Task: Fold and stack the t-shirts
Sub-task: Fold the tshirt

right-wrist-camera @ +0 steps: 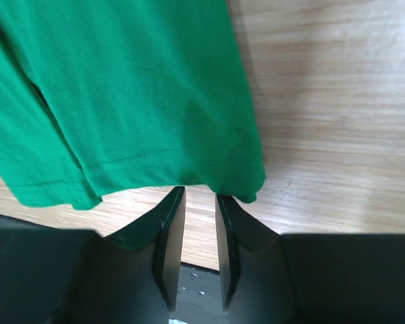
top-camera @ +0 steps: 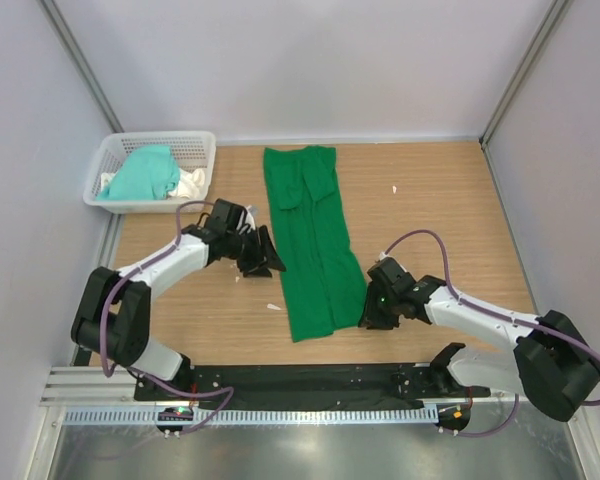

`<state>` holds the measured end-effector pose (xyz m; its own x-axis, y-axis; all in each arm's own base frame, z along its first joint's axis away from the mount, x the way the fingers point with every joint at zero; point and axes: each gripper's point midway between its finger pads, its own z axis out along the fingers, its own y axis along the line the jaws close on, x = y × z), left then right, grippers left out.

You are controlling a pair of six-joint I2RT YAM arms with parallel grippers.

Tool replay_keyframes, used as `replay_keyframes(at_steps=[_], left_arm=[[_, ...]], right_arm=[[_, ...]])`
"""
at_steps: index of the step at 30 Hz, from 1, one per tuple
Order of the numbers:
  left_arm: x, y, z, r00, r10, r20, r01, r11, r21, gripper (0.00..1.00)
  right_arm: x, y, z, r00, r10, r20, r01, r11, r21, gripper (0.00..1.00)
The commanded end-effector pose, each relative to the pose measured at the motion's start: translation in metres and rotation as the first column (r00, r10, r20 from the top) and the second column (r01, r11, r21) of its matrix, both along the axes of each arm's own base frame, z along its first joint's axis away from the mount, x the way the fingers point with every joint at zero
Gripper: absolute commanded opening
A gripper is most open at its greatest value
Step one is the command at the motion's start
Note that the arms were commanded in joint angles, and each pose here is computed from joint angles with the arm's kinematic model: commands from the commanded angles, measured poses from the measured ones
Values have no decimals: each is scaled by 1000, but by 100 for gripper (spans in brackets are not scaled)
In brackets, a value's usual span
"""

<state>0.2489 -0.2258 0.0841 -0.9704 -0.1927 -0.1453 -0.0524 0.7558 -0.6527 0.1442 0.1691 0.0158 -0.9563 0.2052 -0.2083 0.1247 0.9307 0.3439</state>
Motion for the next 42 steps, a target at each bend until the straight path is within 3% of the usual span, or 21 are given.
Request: replay_keyframes(at_steps=[1, 5, 9, 12, 13, 16, 19, 23, 25, 28, 31, 35, 37, 38, 42], left_arm=[[44, 0, 19, 996, 30, 86, -29, 999, -16, 50], [89, 8, 22, 989, 109, 101, -104, 993, -46, 50], [153, 12, 32, 968, 180, 176, -161, 980, -117, 50], [192, 3, 31, 948, 221, 231, -184, 968, -169, 52], [201, 1, 31, 940, 244, 238, -203, 962, -184, 52], [232, -4, 24, 916, 317, 244, -263, 937, -230, 49], [256, 0, 17, 887, 376, 267, -320, 919, -231, 44], [279, 3, 20, 851, 414, 324, -353, 907, -231, 41], [290, 4, 23, 836, 424, 348, -356, 902, -244, 40], [308, 8, 34, 804, 437, 402, -351, 896, -272, 41], [329, 10, 41, 781, 421, 461, -328, 905, -270, 46], [357, 12, 53, 747, 390, 539, -295, 920, -258, 48], [366, 17, 39, 740, 353, 572, -288, 936, -204, 48], [375, 17, 51, 718, 337, 609, -275, 941, -196, 48], [389, 22, 33, 740, 238, 629, -236, 968, -89, 43]], right_arm=[[0, 3, -2, 994, -109, 2, 109, 994, 30, 31], [-4, 16, 10, 995, -102, -2, 102, 990, 95, 27], [6, 45, 47, 994, -109, 27, 98, 959, 268, 29], [34, 46, 86, 981, -127, 150, 86, 964, 253, 48], [38, 42, 85, 981, -122, 148, 90, 974, 208, 62], [69, 40, 103, 972, -76, 224, 45, 989, 142, 67], [100, 33, 107, 968, -54, 244, 29, 994, 102, 65], [134, 27, 111, 963, -53, 265, 15, 990, 142, 58], [151, 34, 117, 952, -7, 305, -45, 986, 164, 51], [181, 55, 118, 943, 26, 331, -93, 978, 187, 49], [214, 83, 117, 944, -47, 327, -58, 951, 304, 50], [254, 111, 125, 931, -262, 253, 110, 865, 490, 50], [271, 122, 124, 916, -312, 252, 130, 824, 551, 50], [276, 126, 122, 915, -328, 234, 146, 812, 566, 49], [291, 137, 124, 918, -324, 229, 141, 804, 577, 48]])
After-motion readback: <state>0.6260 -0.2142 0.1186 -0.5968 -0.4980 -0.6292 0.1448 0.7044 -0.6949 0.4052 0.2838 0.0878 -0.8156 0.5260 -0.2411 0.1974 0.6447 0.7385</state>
